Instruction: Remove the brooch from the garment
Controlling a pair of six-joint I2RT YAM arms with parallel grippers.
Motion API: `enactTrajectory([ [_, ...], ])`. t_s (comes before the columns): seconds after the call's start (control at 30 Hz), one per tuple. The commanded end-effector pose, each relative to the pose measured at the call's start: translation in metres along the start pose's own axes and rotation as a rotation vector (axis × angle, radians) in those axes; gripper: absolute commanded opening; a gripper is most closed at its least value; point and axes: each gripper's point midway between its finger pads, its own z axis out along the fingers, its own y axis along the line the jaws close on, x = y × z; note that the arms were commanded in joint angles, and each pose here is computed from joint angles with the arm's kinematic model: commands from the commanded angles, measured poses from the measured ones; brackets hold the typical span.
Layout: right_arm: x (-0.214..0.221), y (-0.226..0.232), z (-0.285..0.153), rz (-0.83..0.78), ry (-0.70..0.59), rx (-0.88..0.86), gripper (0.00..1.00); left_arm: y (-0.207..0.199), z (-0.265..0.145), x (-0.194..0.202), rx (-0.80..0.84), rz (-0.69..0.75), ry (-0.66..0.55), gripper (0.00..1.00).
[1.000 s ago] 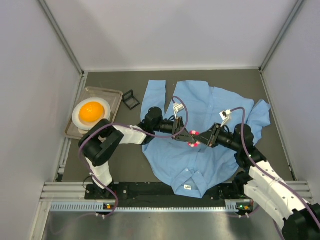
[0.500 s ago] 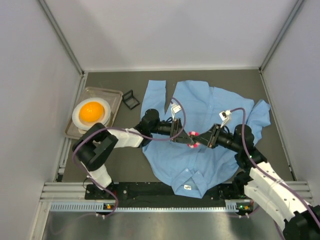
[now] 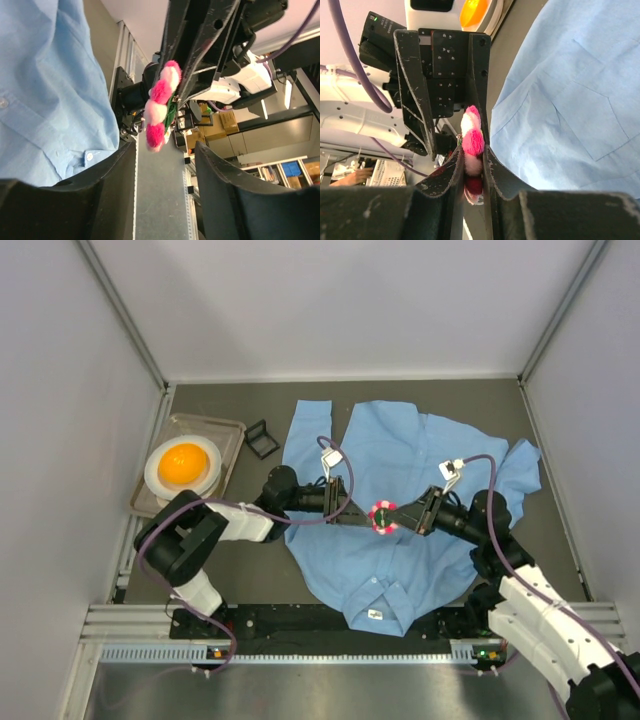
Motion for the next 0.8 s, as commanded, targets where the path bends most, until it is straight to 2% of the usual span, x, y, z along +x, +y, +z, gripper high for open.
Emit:
enactTrajectory([
  [0.0,-0.004,0.02,0.001,-0.023,0.0,-0.087,0.0,-0.028,0.004,-0.015,0.129,0.081,-0.04,0.54],
  [0.03,-0.004,0.021,0.001,-0.023,0.005,-0.089,0.0,-0.031,0.004,-0.017,0.143,0.058,-0.043,0.52],
  [0.13,-0.001,0.02,0.001,-0.026,0.017,-0.09,0.0,-0.033,0.004,-0.017,0.177,0.042,-0.044,0.38],
  [0.17,-0.001,0.02,0.001,-0.024,0.019,-0.088,0.0,-0.031,0.004,-0.016,0.179,0.039,-0.042,0.3],
  [0.27,-0.001,0.021,0.002,-0.029,0.03,-0.09,0.0,-0.028,0.001,-0.016,0.162,0.035,-0.055,0.19],
  [0.33,-0.001,0.019,0.004,-0.026,0.043,-0.088,0.0,-0.027,0.0,-0.017,0.149,0.04,-0.057,0.06],
  [0.4,0.0,0.019,0.005,-0.035,0.06,-0.085,0.0,-0.026,-0.001,-0.018,0.132,0.04,-0.059,0.0],
  [0.43,-0.001,0.016,0.006,-0.062,0.062,-0.069,0.04,-0.025,-0.002,-0.018,0.108,0.039,-0.052,0.0],
  [0.47,0.002,0.007,0.005,-0.049,0.075,-0.017,0.2,-0.023,-0.004,-0.019,0.086,0.029,-0.052,0.0],
  [0.53,-0.007,0.009,0.005,-0.111,0.061,0.0,0.32,-0.018,-0.014,-0.02,0.023,0.004,-0.052,0.0],
  [0.57,-0.011,0.006,0.005,-0.119,0.048,0.03,0.42,-0.015,-0.018,-0.021,-0.008,-0.01,-0.055,0.0],
  [0.63,-0.015,0.003,0.006,-0.153,0.039,0.047,0.49,-0.02,-0.029,-0.025,-0.062,0.029,-0.064,0.0],
  [0.67,-0.017,0.002,0.006,-0.164,0.03,0.055,0.53,-0.004,-0.04,-0.026,-0.155,-0.057,-0.083,0.0],
  [0.7,-0.018,0.0,0.007,-0.173,0.028,0.06,0.55,-0.002,-0.047,-0.029,-0.204,-0.081,-0.095,0.0],
  [0.73,-0.018,-0.002,0.008,-0.189,0.031,0.061,0.56,-0.006,-0.061,-0.038,-0.244,-0.038,-0.13,0.0],
  [0.77,-0.016,-0.003,0.011,-0.195,0.042,0.063,0.56,0.005,-0.072,-0.031,-0.329,-0.133,-0.128,0.0],
])
